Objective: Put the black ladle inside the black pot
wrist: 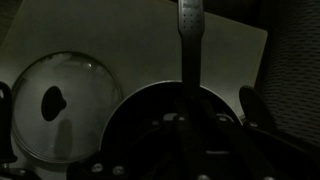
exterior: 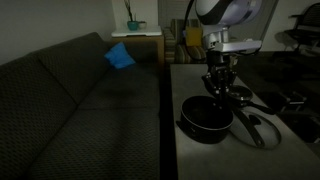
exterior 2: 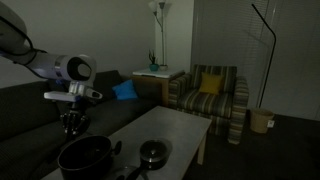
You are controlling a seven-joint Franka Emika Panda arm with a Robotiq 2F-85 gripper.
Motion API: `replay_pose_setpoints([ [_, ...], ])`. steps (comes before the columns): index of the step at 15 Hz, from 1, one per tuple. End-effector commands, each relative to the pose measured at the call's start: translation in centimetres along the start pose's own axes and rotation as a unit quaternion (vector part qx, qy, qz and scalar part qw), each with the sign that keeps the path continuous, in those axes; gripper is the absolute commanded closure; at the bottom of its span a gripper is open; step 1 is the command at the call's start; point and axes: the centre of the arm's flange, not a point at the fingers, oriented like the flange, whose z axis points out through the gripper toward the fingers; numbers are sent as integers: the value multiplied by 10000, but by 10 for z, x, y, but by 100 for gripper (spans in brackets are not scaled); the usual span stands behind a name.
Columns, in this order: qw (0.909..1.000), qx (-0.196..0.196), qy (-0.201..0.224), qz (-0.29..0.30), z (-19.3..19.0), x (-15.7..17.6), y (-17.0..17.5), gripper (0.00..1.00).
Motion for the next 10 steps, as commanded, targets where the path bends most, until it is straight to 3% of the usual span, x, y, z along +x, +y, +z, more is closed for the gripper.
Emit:
replay_pose_setpoints([
  [1, 9991, 37, 180, -384, -8, 74, -18, 96],
  [3, 9986, 28, 201, -485, -8, 76, -23, 96],
  [4, 9993, -10, 182, -318, -2, 2, -12, 83],
  [8, 9991, -18, 196, -376, -2, 2, -15, 83],
  [9, 9991, -18, 197, -377, -2, 2, -15, 96],
  [10, 9993, -2, 216, -311, 6, 2, -13, 96],
])
